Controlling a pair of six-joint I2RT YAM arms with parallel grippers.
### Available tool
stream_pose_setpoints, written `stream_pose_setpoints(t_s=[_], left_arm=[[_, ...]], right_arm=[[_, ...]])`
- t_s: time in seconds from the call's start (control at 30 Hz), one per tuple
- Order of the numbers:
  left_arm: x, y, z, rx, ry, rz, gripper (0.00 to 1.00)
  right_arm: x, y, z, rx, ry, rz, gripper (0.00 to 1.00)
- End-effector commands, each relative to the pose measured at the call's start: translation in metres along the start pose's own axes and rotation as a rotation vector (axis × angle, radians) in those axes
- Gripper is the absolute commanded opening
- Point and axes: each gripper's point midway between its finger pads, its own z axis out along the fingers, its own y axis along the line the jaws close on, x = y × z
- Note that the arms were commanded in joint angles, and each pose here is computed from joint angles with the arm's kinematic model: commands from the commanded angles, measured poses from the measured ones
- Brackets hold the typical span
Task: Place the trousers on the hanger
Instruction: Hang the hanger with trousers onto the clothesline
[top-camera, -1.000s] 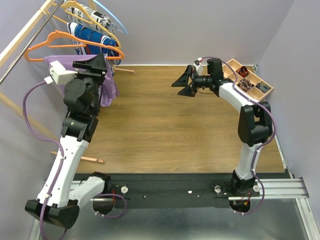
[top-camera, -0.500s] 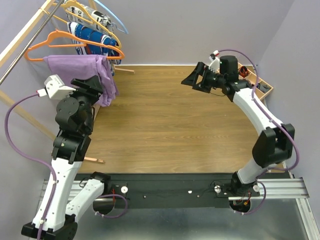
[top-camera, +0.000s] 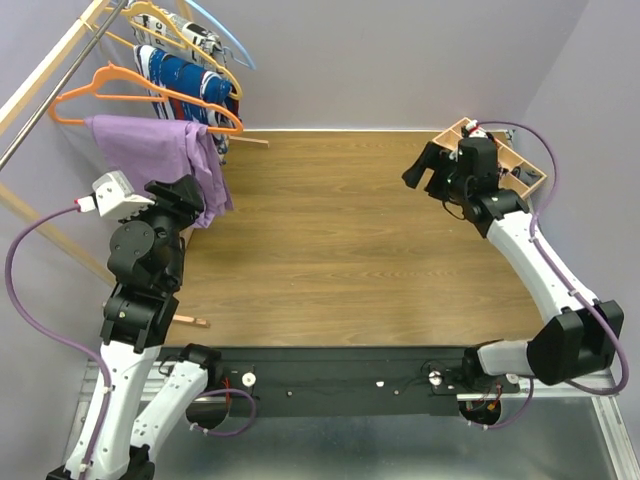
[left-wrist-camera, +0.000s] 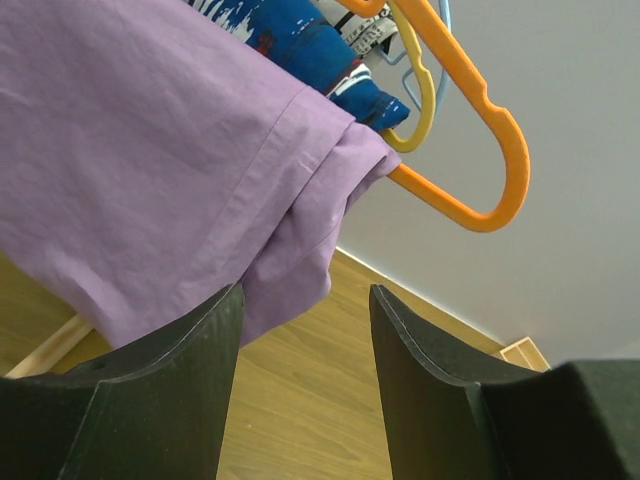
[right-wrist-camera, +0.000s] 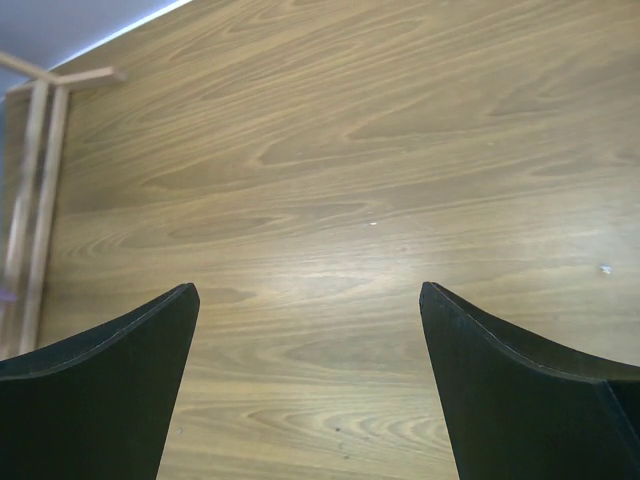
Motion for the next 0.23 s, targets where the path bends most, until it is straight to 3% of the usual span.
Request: stream_pose_setpoints(t_s=[0.0,0.2], left_arm=[[0.002,-0.008,-0.002,0.062,0.010,0.056,0.62],[0.007,-0.011,0.004,0.072,0.023,0.078,0.62]], right_arm=[[0.001,-0.034,-0.011,0.150,-0.060,0.016,1.00],[0.006,-0.046,-0.018,0.196,-0.090,0.050,1.00]])
